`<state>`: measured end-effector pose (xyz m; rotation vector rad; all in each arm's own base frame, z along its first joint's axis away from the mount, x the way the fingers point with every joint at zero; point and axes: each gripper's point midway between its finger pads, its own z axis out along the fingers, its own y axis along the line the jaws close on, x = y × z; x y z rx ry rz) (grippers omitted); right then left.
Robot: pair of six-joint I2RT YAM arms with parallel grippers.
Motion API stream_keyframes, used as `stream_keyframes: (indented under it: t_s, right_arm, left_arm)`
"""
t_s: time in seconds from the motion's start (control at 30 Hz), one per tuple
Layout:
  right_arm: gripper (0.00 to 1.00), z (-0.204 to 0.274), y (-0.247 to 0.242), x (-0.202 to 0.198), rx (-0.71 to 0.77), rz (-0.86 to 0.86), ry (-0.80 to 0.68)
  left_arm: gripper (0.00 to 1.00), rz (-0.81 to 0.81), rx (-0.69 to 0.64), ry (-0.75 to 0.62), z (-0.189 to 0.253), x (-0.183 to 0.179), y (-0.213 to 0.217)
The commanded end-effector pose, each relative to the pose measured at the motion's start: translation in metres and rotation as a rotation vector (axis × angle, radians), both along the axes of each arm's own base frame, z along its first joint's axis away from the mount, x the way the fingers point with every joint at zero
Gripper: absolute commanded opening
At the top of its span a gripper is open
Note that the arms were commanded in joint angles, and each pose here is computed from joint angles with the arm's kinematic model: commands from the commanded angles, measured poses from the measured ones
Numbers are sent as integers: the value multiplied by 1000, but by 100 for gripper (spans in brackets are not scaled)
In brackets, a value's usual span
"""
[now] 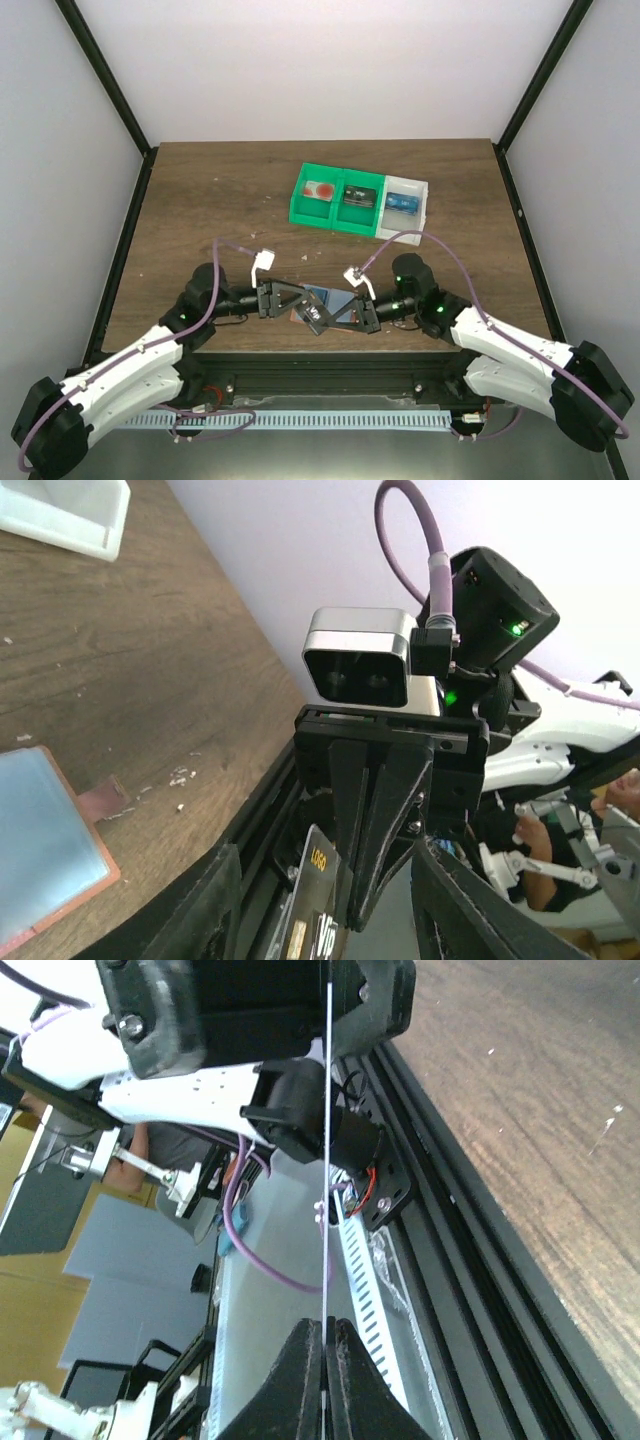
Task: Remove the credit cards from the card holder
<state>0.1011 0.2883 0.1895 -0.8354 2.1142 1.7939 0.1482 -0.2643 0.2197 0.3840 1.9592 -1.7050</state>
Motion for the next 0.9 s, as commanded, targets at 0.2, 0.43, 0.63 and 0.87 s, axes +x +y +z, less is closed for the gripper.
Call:
stream_keyframes:
  t_s: [0.2, 0.43, 0.63, 0.87]
  right_arm:
    - [0, 24, 0, -6, 31, 66, -76]
    - [23, 17, -2, 11, 2, -73, -64]
    - [44, 8, -4, 27, 38, -211, 28]
    - [53, 15, -4, 46, 120, -339, 137]
  left_arm:
    - [0, -201, 91, -45, -6, -23, -9]
    - [0, -128, 74, -20, -7, -11, -10]
    - [0, 44, -64, 45, 1, 14, -5]
    - [0, 233, -154, 90, 7, 47, 4]
